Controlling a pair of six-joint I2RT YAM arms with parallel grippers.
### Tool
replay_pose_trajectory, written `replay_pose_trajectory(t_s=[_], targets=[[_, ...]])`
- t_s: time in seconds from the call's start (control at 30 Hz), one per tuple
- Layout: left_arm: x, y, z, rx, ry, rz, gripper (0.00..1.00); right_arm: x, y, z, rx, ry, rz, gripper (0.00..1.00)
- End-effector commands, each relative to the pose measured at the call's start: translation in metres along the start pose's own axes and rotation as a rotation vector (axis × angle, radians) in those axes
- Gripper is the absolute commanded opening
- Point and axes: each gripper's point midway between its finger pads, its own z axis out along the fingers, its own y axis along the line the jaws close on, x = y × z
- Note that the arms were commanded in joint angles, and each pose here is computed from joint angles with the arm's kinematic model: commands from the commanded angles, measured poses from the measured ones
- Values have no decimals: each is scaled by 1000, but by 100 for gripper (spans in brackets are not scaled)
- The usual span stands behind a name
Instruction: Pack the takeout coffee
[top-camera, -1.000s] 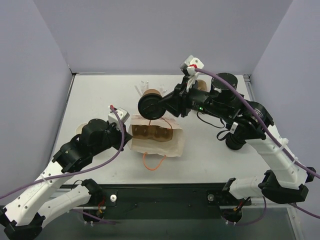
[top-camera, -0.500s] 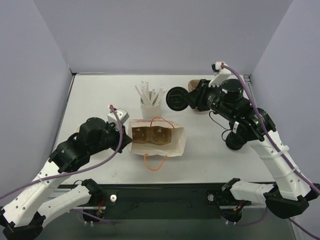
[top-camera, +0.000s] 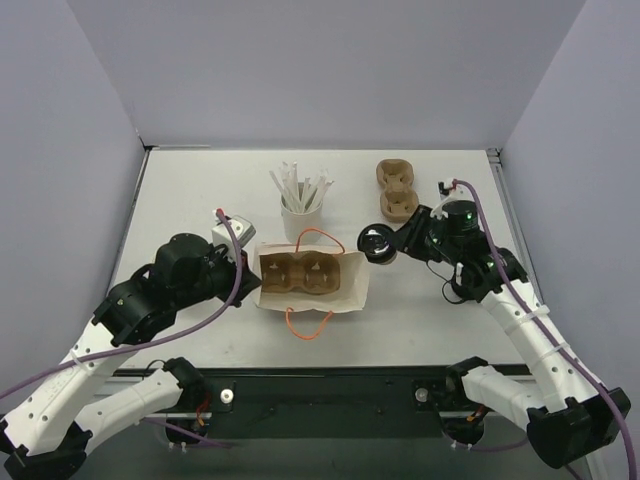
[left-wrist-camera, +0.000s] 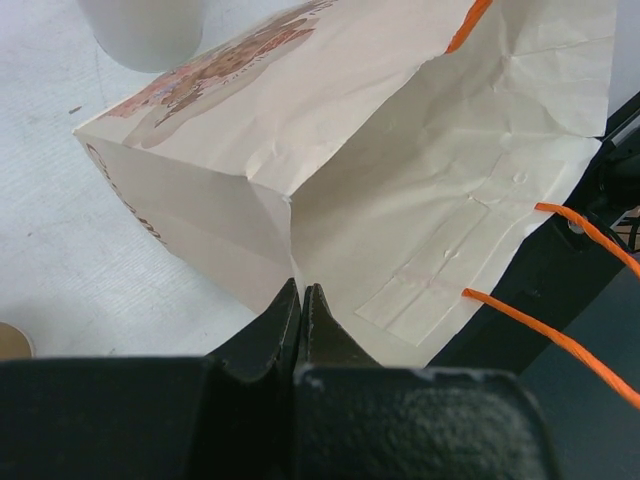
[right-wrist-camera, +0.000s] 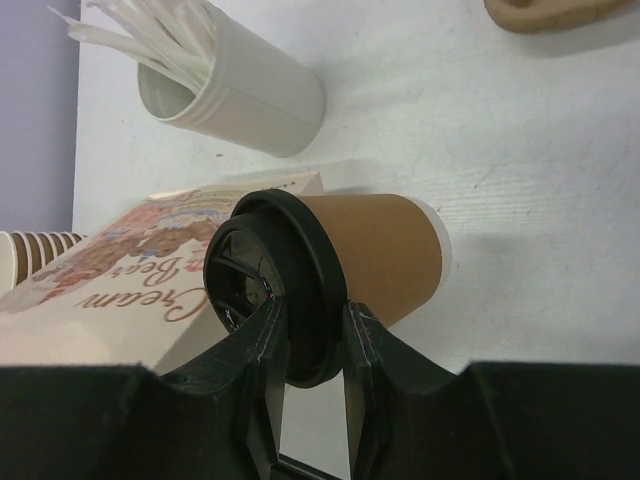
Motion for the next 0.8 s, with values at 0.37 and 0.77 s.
replay_pose_trajectory(t_s=[0.37, 0.77], targets=[[-6, 14, -2, -151, 85, -169, 0, 46, -53, 45, -110, 45, 190, 0], [-13, 14, 0, -167, 145, -203, 0, 67, -100, 40, 73, 96, 194, 17]])
